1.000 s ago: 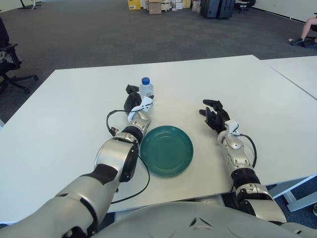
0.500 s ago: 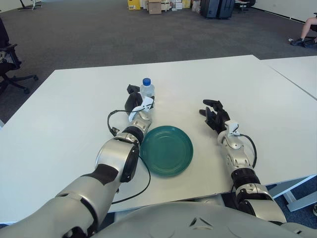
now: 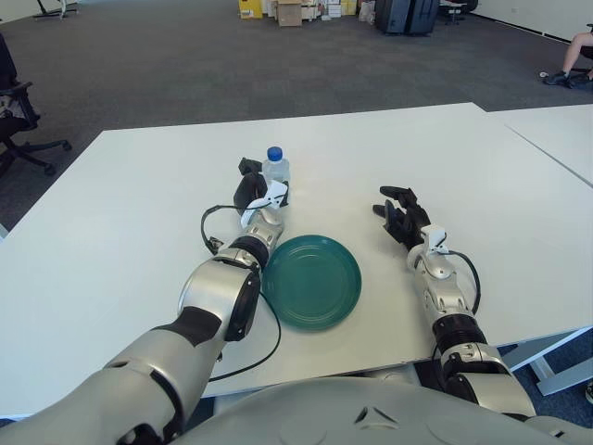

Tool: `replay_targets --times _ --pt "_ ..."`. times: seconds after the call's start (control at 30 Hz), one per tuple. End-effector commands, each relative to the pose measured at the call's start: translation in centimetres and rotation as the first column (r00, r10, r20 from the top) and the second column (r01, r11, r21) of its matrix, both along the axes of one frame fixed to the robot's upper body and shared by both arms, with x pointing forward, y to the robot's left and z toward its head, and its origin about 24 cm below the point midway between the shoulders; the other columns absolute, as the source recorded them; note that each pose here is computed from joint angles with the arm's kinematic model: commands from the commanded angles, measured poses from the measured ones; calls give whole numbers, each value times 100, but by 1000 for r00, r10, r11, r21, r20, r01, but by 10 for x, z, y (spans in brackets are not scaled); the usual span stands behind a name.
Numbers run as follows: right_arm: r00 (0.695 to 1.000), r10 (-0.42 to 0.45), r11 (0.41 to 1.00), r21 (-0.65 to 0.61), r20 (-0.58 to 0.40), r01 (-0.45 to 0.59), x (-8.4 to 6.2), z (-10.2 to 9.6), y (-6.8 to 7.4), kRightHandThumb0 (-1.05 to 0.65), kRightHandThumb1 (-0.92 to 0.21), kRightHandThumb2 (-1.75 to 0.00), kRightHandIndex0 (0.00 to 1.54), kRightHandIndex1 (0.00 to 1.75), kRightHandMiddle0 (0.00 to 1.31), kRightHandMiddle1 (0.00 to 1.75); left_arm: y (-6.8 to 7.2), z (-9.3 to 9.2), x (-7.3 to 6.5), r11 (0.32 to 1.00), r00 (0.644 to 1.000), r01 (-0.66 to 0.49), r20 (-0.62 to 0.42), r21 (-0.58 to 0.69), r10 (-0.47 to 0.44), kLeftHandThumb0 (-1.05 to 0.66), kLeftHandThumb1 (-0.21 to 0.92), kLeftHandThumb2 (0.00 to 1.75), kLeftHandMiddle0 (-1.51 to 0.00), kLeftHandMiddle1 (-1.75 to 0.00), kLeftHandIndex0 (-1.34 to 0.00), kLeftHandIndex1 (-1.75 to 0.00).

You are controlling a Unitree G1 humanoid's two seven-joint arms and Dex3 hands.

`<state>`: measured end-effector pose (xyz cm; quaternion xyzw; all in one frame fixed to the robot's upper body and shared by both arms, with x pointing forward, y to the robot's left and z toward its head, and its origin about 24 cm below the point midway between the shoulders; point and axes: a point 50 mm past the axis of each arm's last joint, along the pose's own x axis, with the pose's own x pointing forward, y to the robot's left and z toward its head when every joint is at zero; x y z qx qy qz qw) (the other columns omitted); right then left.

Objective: Put the bottle into the plate.

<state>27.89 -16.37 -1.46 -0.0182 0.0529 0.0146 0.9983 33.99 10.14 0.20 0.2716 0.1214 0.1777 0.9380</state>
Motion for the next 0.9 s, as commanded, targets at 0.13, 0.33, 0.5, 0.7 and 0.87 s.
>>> replay_targets --times 0.13,0.33,0.5,0.7,0.87 --pt "1000 -5 1000 24 3 5 3 1 -1 -66 -92 -74 34 64 0 103 6 -2 -2 999 1000 -11 -3 34 11 -45 41 118 -98 -175 -53 -175" --pt "1000 -2 1000 26 3 2 4 1 -1 -65 -92 -73 34 64 0 103 7 -2 -1 999 1000 -16 1 35 16 -45 41 118 -99 -175 -53 -175" --pt "1000 2 1000 26 4 -2 4 1 -1 -65 -92 -73 34 64 0 103 8 -1 -1 999 1000 -19 6 34 19 -45 41 119 -101 -175 -53 -175" --pt "1000 3 1000 24 4 -3 5 0 -1 -65 -92 -74 33 64 0 102 8 -1 -1 999 1000 -23 14 28 23 -45 40 120 -104 -175 -54 -175" --pt "1000 4 1000 20 5 -4 5 0 0 -66 -92 -74 33 64 0 102 8 0 0 1000 999 -28 23 13 28 -45 39 121 -106 -175 -55 -175"
